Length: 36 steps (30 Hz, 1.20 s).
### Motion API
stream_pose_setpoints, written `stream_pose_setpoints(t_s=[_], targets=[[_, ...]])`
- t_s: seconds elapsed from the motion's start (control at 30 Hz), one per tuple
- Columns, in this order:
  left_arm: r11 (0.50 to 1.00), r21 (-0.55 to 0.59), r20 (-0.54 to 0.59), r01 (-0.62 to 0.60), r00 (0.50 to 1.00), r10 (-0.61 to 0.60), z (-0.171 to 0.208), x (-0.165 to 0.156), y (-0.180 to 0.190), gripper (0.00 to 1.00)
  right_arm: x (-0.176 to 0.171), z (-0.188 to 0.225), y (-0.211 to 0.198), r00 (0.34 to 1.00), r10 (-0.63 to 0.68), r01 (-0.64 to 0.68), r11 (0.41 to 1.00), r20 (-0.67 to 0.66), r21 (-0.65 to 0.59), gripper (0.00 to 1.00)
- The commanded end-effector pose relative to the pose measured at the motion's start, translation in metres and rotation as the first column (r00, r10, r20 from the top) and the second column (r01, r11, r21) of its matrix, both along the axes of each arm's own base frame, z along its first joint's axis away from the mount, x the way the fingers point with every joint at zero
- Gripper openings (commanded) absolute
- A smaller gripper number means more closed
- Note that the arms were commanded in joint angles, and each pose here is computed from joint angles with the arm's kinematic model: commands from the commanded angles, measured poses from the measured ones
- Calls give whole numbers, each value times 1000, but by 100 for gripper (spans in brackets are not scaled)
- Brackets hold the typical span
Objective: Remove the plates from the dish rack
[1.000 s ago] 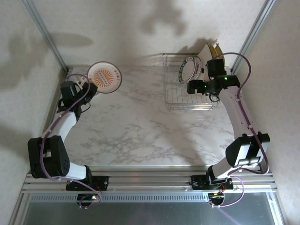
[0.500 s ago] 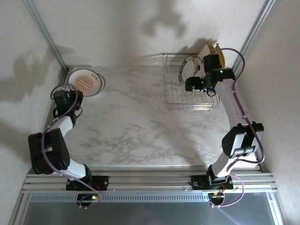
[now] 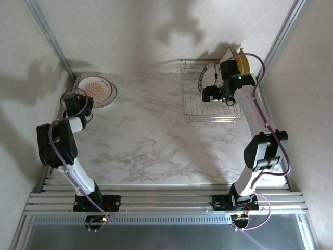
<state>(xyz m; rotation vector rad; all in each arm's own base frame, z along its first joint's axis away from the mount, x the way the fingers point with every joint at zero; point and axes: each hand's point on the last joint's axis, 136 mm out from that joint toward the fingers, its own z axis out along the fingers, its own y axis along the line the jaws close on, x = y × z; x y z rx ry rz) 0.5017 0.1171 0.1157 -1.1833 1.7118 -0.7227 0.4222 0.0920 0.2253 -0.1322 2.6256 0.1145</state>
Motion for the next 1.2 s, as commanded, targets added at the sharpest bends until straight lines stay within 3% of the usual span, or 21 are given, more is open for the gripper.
stream_pose_setpoints(t_s=[0.0, 0.47, 0.53, 0.9, 1.17], targets=[[1000, 7, 36, 0, 999, 0, 8, 18, 7, 0, 4, 5, 2, 1000, 7, -7, 1000, 6, -12, 99], [999, 31, -73, 8, 997, -6, -32, 27, 12, 0, 6, 9, 4, 1000, 7, -7, 1000, 10, -26, 99], [999, 40, -90, 15, 996, -12, -35, 27, 11, 9, 6, 9, 4, 1000, 7, -7, 1000, 12, -27, 99], [980, 181, -246, 80, 969, -34, -47, 24, 10, 29, 4, 10, 5, 1000, 11, -10, 1000, 15, -22, 99], [918, 350, -390, 189, 920, -40, -45, 22, 7, 50, 5, 13, 7, 1000, 15, -15, 1000, 22, -12, 99]])
